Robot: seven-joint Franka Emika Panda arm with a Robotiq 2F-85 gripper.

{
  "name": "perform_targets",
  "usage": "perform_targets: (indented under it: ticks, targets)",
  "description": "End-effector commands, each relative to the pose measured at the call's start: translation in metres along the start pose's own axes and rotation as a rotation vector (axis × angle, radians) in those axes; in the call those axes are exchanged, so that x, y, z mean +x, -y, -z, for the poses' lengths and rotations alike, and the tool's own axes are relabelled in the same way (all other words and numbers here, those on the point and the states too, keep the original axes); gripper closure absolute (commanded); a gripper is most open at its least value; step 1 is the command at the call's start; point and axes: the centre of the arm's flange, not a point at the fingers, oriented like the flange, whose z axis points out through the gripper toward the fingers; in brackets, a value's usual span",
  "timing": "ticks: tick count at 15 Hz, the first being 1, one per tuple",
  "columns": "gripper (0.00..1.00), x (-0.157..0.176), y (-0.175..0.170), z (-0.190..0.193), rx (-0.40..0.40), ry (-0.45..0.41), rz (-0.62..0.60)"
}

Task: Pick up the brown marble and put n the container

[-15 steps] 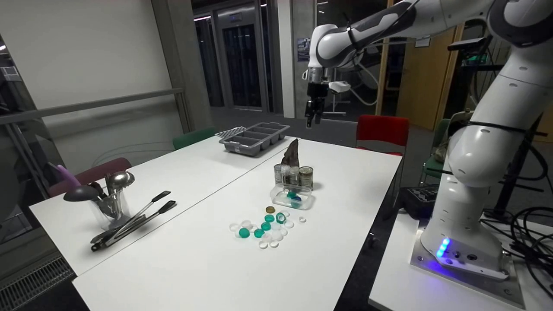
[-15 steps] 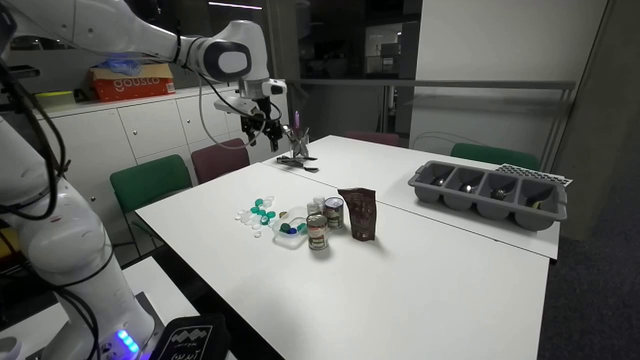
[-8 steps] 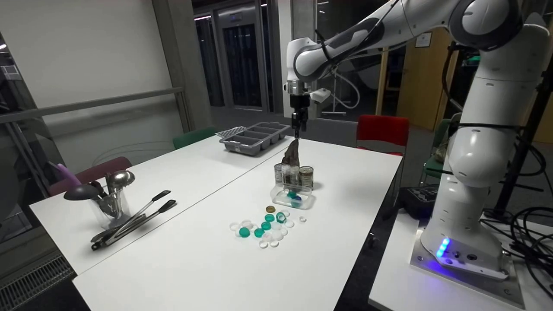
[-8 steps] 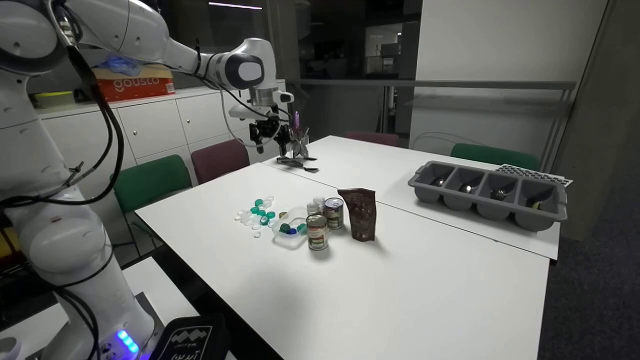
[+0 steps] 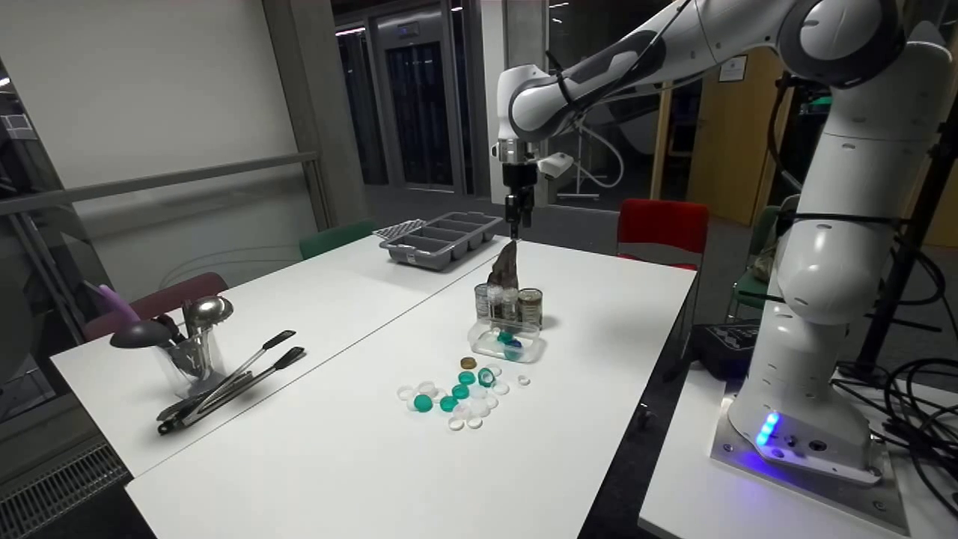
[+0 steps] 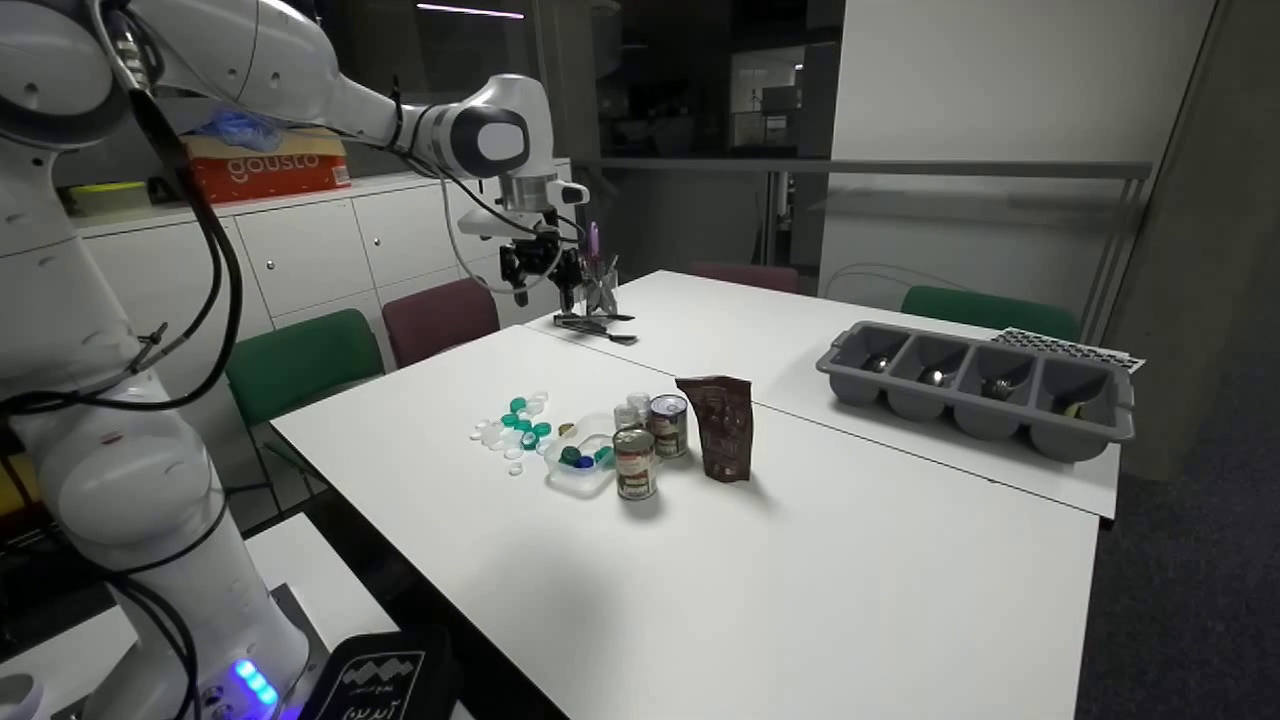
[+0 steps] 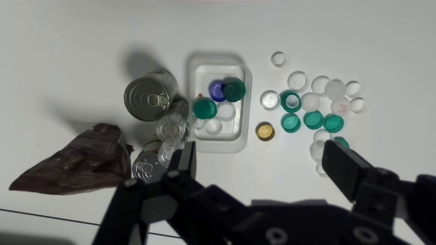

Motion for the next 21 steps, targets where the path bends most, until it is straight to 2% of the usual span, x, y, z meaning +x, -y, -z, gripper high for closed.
perform_targets:
  ticks: [1, 6, 13, 17, 21]
  targets:
    - [0.0, 0.011, -0.009, -0.01, 0.025, 0.013, 0.02]
    - [0.0, 0.052, -0.002, -0.05, 0.063, 0.065, 0.148]
    - [0.0, 0.127, 0.047, -0.11, 0.078, 0.21, 0.358]
    - [0.0, 0.153, 0.063, -0.132, 0.072, 0.288, 0.449]
    - [0.0, 0.165, 0.064, -0.146, 0.063, 0.3, 0.633]
